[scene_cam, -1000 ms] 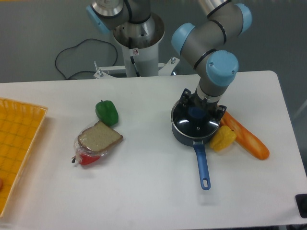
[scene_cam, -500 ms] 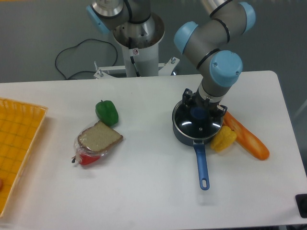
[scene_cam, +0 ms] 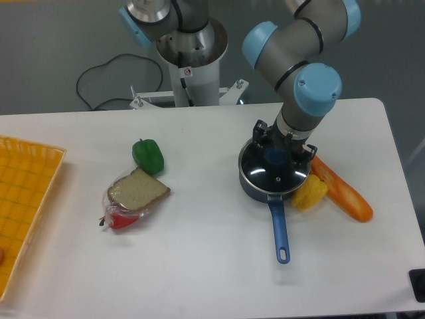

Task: Open the lid
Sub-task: 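Lift the glass lid off the pot and move it beside the pot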

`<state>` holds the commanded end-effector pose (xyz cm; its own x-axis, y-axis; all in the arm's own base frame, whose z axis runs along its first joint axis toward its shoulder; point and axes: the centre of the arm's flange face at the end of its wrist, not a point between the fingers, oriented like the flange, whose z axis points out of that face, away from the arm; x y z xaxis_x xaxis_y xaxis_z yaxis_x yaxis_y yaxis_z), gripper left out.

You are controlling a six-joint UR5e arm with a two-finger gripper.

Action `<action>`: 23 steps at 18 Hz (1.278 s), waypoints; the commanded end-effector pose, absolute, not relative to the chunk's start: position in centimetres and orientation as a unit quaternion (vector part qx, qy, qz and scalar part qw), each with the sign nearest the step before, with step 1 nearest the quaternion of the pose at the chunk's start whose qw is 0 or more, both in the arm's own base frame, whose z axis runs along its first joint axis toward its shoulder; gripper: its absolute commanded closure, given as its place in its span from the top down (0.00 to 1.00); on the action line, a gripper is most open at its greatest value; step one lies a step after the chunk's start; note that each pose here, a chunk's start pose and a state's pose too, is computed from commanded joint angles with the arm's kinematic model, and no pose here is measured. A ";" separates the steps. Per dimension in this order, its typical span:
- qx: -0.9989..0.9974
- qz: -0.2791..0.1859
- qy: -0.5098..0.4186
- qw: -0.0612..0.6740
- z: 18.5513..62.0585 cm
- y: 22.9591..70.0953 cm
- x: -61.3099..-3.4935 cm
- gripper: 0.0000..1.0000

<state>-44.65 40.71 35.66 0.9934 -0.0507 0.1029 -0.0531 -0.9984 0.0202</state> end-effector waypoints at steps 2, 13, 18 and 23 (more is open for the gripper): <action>0.997 0.044 -0.063 0.006 36.5 42.1 -43.9 0.55; 0.986 0.049 -0.156 -0.033 37.5 48.4 -37.7 0.55; 0.985 0.050 -0.161 -0.032 37.3 49.1 -36.7 0.55; 0.985 0.052 -0.161 -0.028 37.1 48.6 -36.8 0.55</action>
